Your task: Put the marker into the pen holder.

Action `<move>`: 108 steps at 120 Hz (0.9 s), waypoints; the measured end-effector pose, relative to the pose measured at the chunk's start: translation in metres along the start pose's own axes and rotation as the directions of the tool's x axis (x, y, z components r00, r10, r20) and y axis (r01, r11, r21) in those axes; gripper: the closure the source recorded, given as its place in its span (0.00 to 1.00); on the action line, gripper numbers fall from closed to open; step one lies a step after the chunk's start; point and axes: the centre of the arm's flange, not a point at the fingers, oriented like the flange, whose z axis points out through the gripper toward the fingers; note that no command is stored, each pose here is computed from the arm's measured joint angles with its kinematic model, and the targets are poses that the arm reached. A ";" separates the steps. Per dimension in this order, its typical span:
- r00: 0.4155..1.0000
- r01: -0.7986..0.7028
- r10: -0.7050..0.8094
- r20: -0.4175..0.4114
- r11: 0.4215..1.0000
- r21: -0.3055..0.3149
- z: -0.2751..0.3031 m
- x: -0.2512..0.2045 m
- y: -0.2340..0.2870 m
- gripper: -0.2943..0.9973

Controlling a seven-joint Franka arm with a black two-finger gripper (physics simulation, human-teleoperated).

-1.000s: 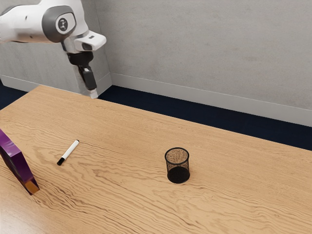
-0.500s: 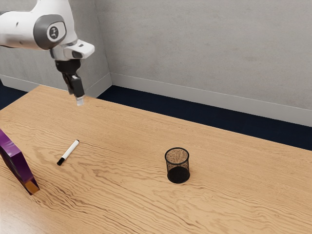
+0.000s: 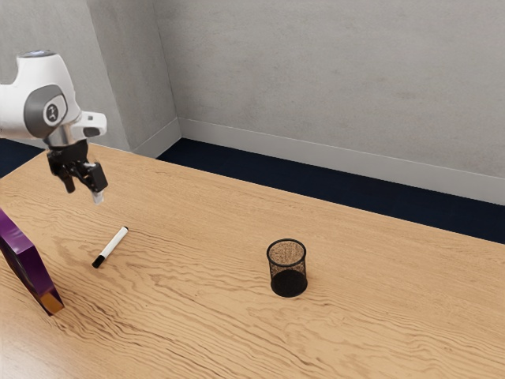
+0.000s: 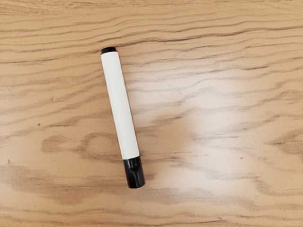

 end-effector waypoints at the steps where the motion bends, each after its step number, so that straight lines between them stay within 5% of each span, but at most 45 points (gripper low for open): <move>1: 1.000 0.004 -0.004 0.002 1.000 0.000 0.002 0.001 0.000 0.23; 12: 1.000 -0.003 0.003 0.022 1.000 0.005 0.022 0.017 0.025 0.25; 23: 0.998 -0.036 0.036 0.044 0.999 0.008 0.040 0.034 0.061 0.40; 43: 0.998 0.031 -0.032 0.052 0.999 0.015 0.064 0.033 0.052 0.53; 83: 0.991 0.121 -0.125 0.050 0.990 0.076 0.112 0.056 -0.002 0.58; 108: 0.986 0.156 -0.159 0.047 0.986 0.060 0.140 0.079 -0.019 0.57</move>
